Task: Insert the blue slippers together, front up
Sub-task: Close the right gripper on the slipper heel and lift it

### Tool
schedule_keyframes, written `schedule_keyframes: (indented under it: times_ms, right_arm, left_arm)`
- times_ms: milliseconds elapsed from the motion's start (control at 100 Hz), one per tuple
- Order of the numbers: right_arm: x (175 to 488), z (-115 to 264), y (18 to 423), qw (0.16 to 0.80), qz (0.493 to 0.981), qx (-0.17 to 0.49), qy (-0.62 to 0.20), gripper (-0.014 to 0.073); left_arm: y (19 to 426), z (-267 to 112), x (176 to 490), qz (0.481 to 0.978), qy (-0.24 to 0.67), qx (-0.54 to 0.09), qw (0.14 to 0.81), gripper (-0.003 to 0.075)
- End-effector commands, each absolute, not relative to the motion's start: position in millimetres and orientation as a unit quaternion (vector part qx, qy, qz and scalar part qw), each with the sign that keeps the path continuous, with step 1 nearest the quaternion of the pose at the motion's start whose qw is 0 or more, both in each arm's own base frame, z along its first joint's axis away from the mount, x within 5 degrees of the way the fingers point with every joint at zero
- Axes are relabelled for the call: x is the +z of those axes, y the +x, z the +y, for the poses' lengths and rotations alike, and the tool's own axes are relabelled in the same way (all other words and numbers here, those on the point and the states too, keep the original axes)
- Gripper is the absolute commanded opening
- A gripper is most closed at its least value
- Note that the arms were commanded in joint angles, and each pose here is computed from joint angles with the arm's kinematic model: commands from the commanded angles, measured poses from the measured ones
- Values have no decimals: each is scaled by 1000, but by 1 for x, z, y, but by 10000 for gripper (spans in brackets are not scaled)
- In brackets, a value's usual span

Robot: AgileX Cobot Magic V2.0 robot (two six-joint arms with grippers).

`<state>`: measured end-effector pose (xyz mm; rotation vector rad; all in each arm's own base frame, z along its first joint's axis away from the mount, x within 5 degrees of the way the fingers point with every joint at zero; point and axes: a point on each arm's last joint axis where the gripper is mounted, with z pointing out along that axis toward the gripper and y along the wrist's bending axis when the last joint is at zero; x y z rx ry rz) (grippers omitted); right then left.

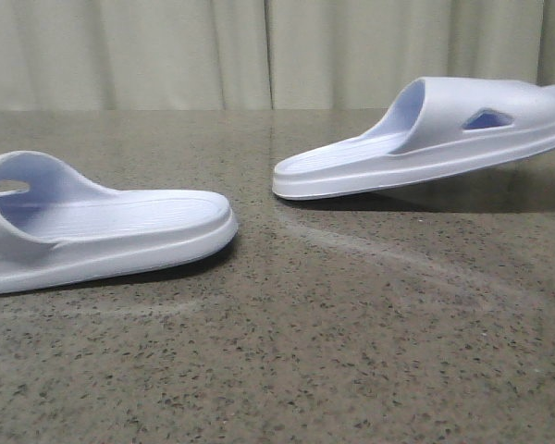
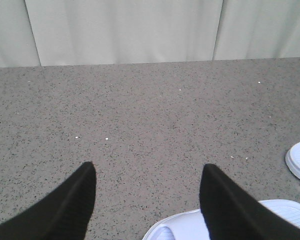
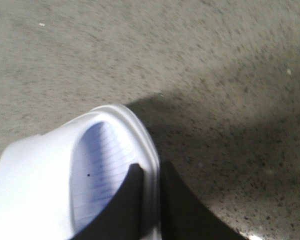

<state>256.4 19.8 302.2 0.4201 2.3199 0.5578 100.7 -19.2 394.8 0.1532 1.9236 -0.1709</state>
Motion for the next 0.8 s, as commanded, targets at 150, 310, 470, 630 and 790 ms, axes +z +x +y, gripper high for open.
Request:
schedule_keyframes:
  times_ms: [150,310,470,630,790]
  right_arm:
    - [350,17,248,432,869,208,124,-106]
    - [354,17,248,432,871,204,116,-106]
    - [354,17,248,433,872,200,108,-107]
    - [353,17,248,433,873,197,103,-107]
    - [353,17,248,434,874,193,99,-107]
  left_arm:
    - [106,-20,398,805,56,-84,585,396]
    - [120,-23,379,835,45,-96,540,436]
    - [135,-27,359,861,35,-116,494,505]
    - [151,-32,343,882,13,-141,450,505]
    - [161,-31,330,900,3,-134,416,505]
